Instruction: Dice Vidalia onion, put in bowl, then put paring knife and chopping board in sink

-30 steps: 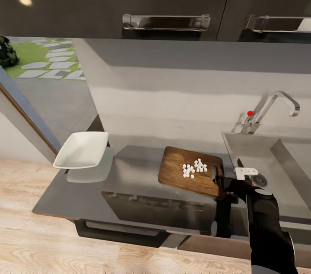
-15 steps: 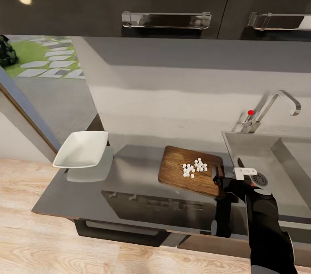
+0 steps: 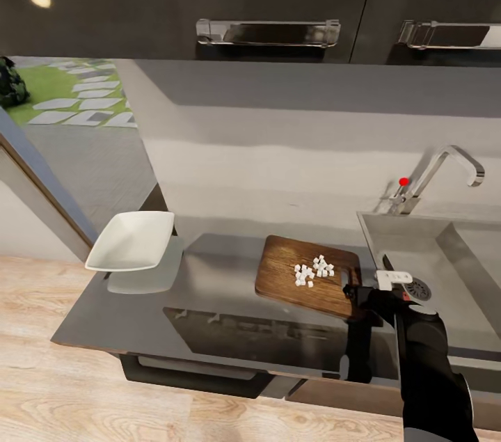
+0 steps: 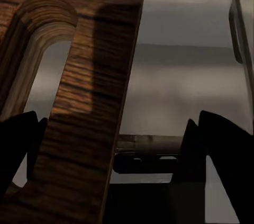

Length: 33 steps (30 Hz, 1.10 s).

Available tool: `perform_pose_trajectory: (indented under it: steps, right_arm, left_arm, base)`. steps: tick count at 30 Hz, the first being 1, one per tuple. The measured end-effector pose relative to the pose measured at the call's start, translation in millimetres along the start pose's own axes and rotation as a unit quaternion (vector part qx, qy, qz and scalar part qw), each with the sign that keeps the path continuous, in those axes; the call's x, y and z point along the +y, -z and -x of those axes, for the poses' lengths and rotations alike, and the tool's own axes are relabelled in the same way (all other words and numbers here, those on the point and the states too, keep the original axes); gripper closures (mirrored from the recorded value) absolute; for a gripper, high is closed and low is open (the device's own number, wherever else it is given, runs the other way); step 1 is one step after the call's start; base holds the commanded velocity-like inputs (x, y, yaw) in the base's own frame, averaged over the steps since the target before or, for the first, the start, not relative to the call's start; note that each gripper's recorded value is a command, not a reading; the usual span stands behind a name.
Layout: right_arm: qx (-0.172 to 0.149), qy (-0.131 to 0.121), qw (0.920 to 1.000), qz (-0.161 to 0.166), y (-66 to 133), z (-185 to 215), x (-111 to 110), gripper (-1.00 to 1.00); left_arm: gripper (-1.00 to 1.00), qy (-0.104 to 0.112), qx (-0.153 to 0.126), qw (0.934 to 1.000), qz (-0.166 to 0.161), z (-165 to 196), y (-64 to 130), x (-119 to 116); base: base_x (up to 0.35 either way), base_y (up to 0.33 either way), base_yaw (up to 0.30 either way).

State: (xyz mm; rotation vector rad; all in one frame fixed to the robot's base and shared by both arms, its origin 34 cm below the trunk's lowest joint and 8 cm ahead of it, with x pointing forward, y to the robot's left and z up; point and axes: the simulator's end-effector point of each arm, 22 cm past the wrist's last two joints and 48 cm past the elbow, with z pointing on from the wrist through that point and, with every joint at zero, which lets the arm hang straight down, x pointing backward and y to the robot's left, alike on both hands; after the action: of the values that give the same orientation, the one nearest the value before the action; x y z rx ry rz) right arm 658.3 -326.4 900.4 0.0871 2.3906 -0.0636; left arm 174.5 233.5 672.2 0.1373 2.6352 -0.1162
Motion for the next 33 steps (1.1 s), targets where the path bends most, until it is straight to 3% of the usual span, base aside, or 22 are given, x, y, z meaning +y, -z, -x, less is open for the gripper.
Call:
perform_pose_trajectory:
  steps: [15,33]
  right_arm:
    - [0.006,-0.003,1.0000,-0.003,1.4,-1.4,-2.0,1.00]
    - [0.003,0.006,0.9999,-0.009,7.6,3.6,-5.1,1.00]
  left_arm:
    - [-1.00,0.000,0.000,1.0000,0.000,0.0,0.0,0.0]
    - [-1.00,-0.001,-0.012,0.9999,0.002,7.7,-2.4,1.3]
  base:
    - [0.000,0.000,-0.004]
    - [0.000,0.013,-0.115]
